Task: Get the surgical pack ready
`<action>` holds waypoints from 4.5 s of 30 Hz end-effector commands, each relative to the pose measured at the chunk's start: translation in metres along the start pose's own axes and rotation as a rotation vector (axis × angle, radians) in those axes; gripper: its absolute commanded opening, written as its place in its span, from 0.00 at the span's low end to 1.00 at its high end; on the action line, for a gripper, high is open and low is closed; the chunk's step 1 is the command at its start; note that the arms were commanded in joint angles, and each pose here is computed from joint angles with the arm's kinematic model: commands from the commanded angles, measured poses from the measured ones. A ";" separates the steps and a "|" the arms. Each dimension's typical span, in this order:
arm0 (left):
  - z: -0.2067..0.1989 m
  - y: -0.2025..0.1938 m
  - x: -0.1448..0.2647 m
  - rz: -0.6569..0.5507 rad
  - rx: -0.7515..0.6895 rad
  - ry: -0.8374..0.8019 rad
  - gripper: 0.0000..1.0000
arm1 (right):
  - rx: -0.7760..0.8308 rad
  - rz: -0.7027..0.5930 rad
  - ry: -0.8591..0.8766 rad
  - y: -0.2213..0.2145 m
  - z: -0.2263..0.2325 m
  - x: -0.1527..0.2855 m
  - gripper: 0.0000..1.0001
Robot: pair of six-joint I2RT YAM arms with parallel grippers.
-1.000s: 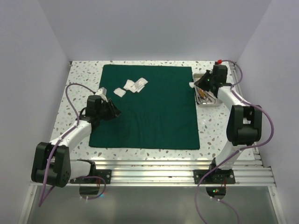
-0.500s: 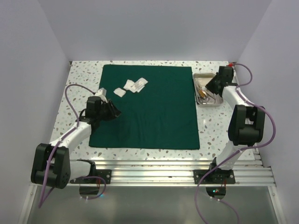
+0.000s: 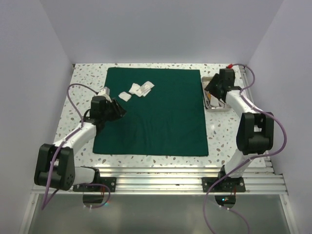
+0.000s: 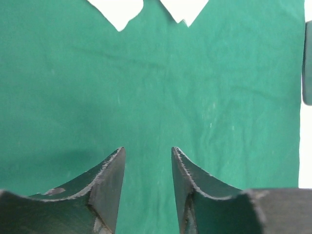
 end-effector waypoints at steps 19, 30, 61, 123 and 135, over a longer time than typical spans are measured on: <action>-0.003 0.089 -0.092 -0.107 0.073 0.073 0.52 | 0.126 0.383 0.608 -0.171 0.234 -0.016 0.54; 0.009 0.062 -0.065 -0.125 0.045 0.087 0.51 | -0.125 0.393 0.607 -0.225 0.274 -0.055 0.51; 0.011 0.044 -0.039 -0.186 0.033 0.050 0.51 | -0.255 0.355 0.565 -0.254 0.292 -0.103 0.17; 0.005 0.037 -0.036 -0.189 0.020 0.017 0.50 | -0.570 -0.278 -0.100 0.007 -0.058 -0.014 0.30; 0.005 0.035 -0.039 -0.184 0.018 0.014 0.50 | -0.328 -0.137 0.120 -0.004 0.022 0.013 0.50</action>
Point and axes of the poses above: each gripper's point midway between its finger pads, its own x axis back along the fingers, its own z axis along the line the jaws close on, y = z × x, the point moved 2 cm from there along x, back along the fingers, and after that the axes turned 6 degrees about -x, right-handed, at the moved point
